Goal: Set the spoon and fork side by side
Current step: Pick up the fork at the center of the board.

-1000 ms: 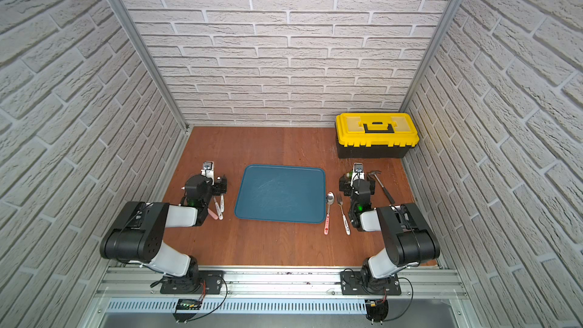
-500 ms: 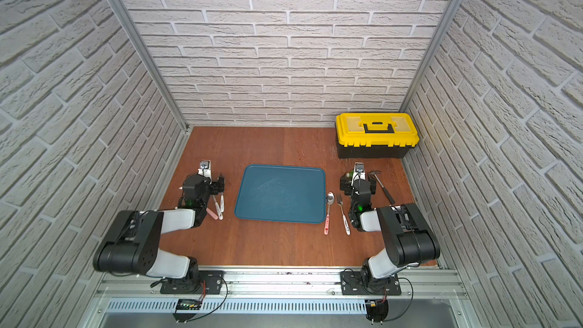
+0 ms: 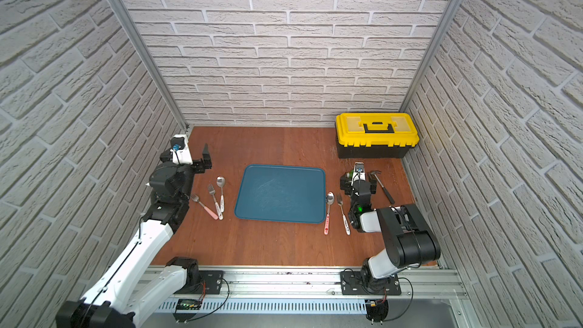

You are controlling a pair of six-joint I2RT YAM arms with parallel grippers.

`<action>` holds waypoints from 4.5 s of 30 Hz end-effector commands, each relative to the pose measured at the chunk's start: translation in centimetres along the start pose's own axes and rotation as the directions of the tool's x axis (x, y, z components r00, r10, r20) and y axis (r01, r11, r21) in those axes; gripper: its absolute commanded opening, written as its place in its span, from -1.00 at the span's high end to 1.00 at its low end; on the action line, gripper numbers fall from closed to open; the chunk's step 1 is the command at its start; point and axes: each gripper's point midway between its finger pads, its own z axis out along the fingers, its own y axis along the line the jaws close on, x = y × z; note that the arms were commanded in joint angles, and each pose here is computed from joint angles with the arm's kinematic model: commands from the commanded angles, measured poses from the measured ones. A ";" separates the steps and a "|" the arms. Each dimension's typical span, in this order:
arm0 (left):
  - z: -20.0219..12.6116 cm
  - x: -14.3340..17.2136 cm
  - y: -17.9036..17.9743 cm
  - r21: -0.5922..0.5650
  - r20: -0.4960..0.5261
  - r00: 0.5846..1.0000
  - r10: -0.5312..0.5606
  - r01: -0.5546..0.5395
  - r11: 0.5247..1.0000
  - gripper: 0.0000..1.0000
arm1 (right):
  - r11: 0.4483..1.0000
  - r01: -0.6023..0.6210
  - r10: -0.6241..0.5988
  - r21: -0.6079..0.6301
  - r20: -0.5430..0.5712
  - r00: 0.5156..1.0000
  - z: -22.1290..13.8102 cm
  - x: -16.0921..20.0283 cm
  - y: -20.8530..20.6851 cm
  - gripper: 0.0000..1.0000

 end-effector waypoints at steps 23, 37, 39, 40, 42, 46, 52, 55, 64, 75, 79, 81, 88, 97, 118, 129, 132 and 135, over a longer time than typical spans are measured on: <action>-2.0 7.1 -1.5 -0.121 -0.698 0.603 -0.386 0.433 0.894 1.00 | 0.905 -0.381 0.313 -0.191 -0.307 0.899 -4.8 -11.5 2.1 -0.03; -3.9 14.9 -3.8 -0.341 -0.845 0.177 -0.505 0.549 0.763 1.00 | 0.895 -0.318 0.190 -0.311 -0.379 0.906 -5.4 -10.9 4.4 0.13; -5.4 16.1 -4.2 -0.337 -0.884 0.153 -0.442 0.448 0.828 0.32 | 0.894 -0.322 0.195 -0.313 -0.375 0.906 -5.4 -10.9 4.4 0.13; -5.9 16.8 -4.4 -0.339 -0.895 0.130 -0.427 0.424 0.840 0.05 | 0.894 -0.322 0.197 -0.313 -0.371 0.908 -5.4 -11.0 4.4 0.12; -7.0 18.2 -3.6 -0.374 -0.898 0.103 -0.428 0.332 0.866 -0.25 | 0.897 -0.318 0.196 -0.306 -0.371 0.908 -5.3 -10.8 4.2 0.12; -9.2 20.5 -1.4 -0.484 -0.867 0.045 -0.496 0.161 0.860 0.29 | 0.903 -0.313 0.192 -0.296 -0.375 0.907 -5.2 -10.5 4.1 0.11; -9.7 23.4 -2.7 -0.531 -0.839 -0.007 -0.544 0.234 0.815 1.00 | 0.900 -0.317 0.188 -0.300 -0.388 0.902 -5.1 -10.2 4.4 0.12; -8.7 24.0 -3.6 -0.492 -0.857 0.003 -0.515 0.289 0.821 1.00 | 0.899 -0.319 0.189 -0.299 -0.391 0.901 -5.0 -10.1 4.4 0.11; -7.6 26.2 -1.5 -0.465 -0.882 -0.011 -0.471 0.183 0.866 -0.16 | 0.895 -0.323 0.182 -0.309 -0.408 0.895 -4.9 -9.7 4.8 0.11; -4.9 26.7 -1.0 -0.468 -0.878 -0.004 -0.479 0.222 0.855 0.08 | 0.898 -0.318 0.178 -0.304 -0.410 0.894 -4.9 -9.5 4.6 0.11; -4.4 27.2 -1.4 -0.468 -0.879 -0.016 -0.477 0.222 0.855 0.10 | 0.898 -0.318 0.177 -0.304 -0.413 0.893 -4.8 -9.2 4.7 0.11; -4.7 27.8 -1.8 -0.456 -0.888 -0.034 -0.459 0.199 0.867 0.10 | 0.897 -0.320 0.174 -0.306 -0.420 0.891 -4.7 -9.1 4.8 0.11; -5.3 29.2 -2.2 -0.460 -0.887 -0.051 -0.458 0.155 0.874 0.13 | 0.894 -0.324 0.176 -0.309 -0.421 0.890 -4.7 -9.2 5.0 0.11; -6.2 30.5 -2.4 -0.475 -0.880 -0.093 -0.466 0.127 0.871 0.18 | 0.893 -0.328 0.182 -0.309 -0.421 0.889 -4.8 -9.2 4.9 0.12; -7.8 31.4 -2.1 -0.462 -0.882 -0.116 -0.457 0.024 0.886 0.56 | 0.889 -0.335 0.188 -0.311 -0.418 0.889 -4.9 -9.4 5.0 0.12; -7.0 29.3 -1.4 -0.435 -0.899 -0.063 -0.433 0.009 0.901 0.94 | 0.889 -0.339 0.192 -0.309 -0.419 0.887 -4.8 -9.4 5.0 0.13; -6.9 28.4 -1.1 -0.427 -0.904 -0.039 -0.426 0.009 0.904 0.97 | 0.888 -0.338 0.192 -0.311 -0.418 0.888 -4.8 -9.4 5.0 0.14; -6.7 27.7 -1.2 -0.405 -0.914 -0.022 -0.405 0.012 0.914 0.98 | 0.888 -0.340 0.193 -0.311 -0.420 0.887 -4.8 -9.4 5.0 0.14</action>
